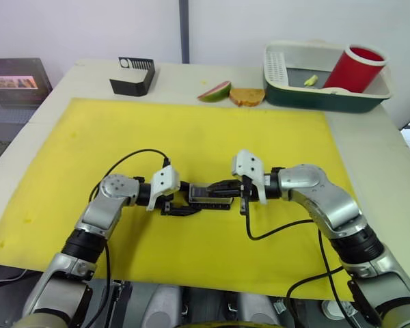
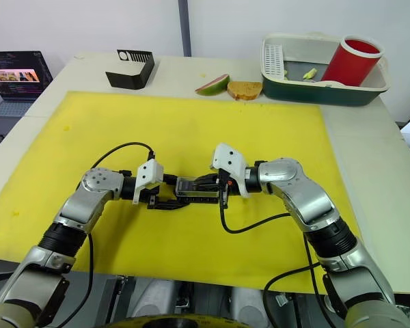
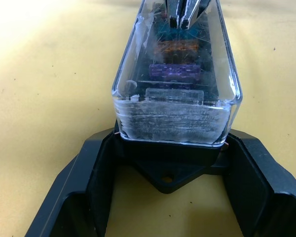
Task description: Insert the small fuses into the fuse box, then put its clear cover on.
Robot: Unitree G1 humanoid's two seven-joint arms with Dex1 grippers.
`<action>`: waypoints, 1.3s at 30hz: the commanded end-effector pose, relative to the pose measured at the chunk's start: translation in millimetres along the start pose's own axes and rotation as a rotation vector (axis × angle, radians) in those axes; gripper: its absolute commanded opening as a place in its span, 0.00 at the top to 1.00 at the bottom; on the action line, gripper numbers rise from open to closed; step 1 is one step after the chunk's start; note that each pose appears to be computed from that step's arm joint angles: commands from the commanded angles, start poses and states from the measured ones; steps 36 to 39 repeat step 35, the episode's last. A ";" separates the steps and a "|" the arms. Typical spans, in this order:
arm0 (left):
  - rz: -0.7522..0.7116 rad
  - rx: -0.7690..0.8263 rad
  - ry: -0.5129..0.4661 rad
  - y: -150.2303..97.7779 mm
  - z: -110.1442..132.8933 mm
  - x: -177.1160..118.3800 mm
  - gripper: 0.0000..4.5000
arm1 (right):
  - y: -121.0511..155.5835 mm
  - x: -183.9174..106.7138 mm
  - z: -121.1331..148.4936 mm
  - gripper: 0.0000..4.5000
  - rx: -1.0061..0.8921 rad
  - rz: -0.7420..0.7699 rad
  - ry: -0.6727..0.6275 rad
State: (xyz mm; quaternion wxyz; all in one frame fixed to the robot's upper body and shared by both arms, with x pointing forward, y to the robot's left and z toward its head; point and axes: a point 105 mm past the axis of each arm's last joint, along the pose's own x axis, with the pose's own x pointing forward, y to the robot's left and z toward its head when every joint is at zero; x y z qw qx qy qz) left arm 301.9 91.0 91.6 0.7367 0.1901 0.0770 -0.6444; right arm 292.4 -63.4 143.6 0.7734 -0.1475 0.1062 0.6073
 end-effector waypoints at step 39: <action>0.329 -0.198 0.223 -38.0 41.3 -192.8 0.00 | -22.8 -179.5 24.7 0.02 -0.119 -0.131 0.281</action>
